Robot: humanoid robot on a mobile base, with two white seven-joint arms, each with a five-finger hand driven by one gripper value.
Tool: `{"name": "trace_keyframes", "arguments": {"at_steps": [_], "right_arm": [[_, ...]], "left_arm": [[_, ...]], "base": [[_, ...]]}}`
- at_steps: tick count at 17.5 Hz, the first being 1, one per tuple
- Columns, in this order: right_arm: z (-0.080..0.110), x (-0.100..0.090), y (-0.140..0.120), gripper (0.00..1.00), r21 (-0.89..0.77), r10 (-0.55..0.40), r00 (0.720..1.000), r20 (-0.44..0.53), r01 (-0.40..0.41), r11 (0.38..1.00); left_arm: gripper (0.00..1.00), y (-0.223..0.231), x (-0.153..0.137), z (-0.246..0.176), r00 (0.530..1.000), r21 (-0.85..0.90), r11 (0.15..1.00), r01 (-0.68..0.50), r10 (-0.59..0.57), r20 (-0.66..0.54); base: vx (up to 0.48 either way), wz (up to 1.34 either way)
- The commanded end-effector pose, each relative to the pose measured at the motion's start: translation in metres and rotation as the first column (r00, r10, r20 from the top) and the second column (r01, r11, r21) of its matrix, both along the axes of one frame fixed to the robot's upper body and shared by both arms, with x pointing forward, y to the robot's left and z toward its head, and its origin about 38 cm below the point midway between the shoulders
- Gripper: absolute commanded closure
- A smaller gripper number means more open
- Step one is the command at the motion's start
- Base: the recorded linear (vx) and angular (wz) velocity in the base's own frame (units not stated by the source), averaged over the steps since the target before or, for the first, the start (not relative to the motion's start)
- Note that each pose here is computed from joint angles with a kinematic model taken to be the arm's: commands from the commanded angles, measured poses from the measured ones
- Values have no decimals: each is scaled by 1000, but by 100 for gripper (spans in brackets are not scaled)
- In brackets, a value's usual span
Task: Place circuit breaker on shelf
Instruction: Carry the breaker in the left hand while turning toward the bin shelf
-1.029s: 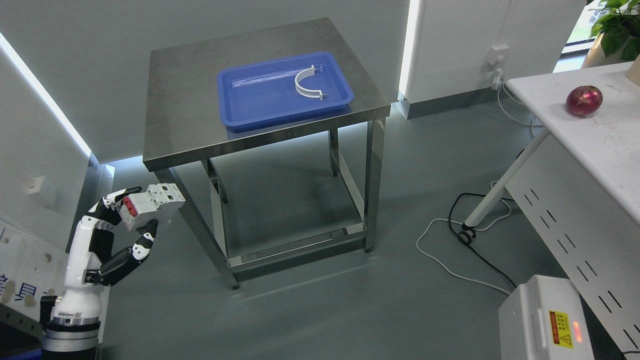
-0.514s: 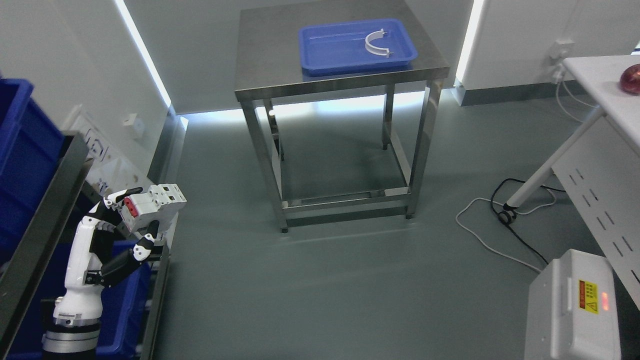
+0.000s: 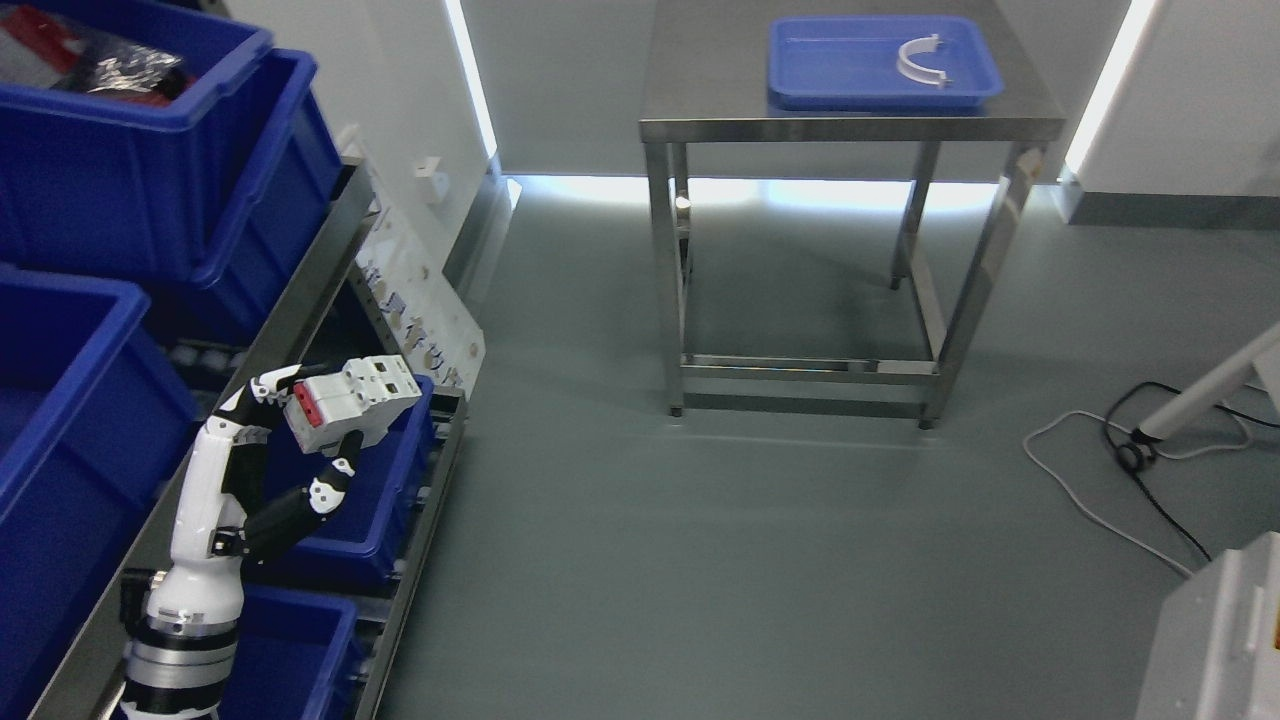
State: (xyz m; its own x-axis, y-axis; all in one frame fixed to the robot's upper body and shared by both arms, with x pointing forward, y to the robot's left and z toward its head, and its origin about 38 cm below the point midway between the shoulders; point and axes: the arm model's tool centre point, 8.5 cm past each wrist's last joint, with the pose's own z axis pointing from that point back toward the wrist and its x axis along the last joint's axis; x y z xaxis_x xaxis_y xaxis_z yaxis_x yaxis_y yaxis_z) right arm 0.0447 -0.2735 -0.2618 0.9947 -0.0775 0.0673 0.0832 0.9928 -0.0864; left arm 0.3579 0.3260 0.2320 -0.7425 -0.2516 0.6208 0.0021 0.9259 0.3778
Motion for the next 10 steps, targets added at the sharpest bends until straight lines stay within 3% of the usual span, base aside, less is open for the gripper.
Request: {"name": "trace_keyframes", "arguments": {"at_steps": [1, 5, 10], "right_arm": [[1, -5, -11, 0, -18, 3, 999, 35, -2, 1000], [1, -5, -11, 0, -18, 3, 999, 35, -2, 1000], [1, -5, -11, 0, -19, 5, 999, 34, -4, 1000]], "left_arm": [[95, -79, 28, 46, 965, 92, 971, 220, -230, 128], [95, -100, 45, 118, 922, 133, 957, 259, -286, 260], [95, -99, 52, 126, 936, 72, 965, 252, -262, 236]], "base": [[-150, 489], [-108, 789], [-113, 970]]}}
